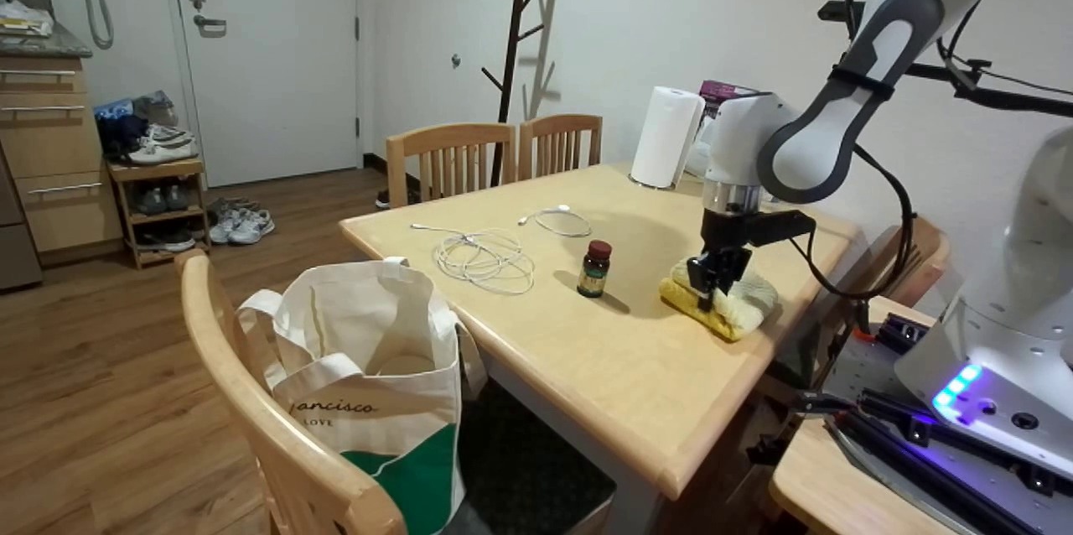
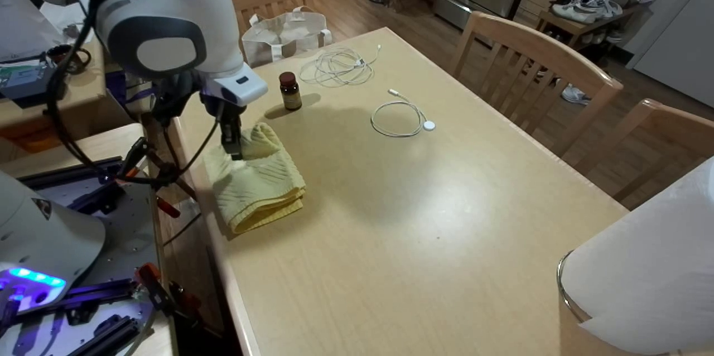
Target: Take the yellow towel from the table and place it in the white bag on the chair
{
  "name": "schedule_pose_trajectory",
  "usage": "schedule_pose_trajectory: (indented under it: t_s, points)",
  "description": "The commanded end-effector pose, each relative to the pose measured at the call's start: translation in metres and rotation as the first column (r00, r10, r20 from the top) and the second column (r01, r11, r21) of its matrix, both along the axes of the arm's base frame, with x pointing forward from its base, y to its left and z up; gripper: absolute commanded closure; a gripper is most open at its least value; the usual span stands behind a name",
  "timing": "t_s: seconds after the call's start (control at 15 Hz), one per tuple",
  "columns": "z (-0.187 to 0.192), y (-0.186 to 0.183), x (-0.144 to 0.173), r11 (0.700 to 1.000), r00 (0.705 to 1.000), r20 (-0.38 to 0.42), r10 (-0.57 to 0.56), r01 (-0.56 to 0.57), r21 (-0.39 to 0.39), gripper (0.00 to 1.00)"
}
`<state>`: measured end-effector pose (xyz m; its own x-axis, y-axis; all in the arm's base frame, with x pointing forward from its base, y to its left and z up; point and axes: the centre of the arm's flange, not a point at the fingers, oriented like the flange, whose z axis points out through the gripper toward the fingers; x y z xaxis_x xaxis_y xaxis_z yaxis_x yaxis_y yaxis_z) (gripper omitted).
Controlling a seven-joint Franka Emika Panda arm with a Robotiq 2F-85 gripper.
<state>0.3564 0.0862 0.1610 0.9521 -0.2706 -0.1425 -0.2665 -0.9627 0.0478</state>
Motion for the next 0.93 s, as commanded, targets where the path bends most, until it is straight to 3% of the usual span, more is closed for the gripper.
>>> schedule_pose_trajectory:
  t_s: [0.0, 0.27, 0.4, 0.47, 0.53, 0.87]
  points:
    - [0.060, 0.010, 0.010, 0.994, 0.990, 0.121, 0.066, -0.077, 0.082, 0.93]
    - [0.123, 0.011, 0.026, 0.990, 0.970, 0.222, 0.095, -0.116, 0.082, 1.00]
    - [0.137, 0.011, 0.031, 0.993, 0.973, 0.218, 0.078, -0.096, 0.070, 0.95]
    - [0.137, 0.014, 0.031, 0.993, 0.975, 0.198, 0.098, -0.109, 0.045, 0.74]
    - [0.137, 0.015, 0.029, 0.993, 0.979, 0.177, 0.104, -0.111, 0.027, 0.72]
    - [0.114, 0.034, 0.029, 0.987, 0.985, 0.075, 0.156, -0.153, -0.040, 0.41]
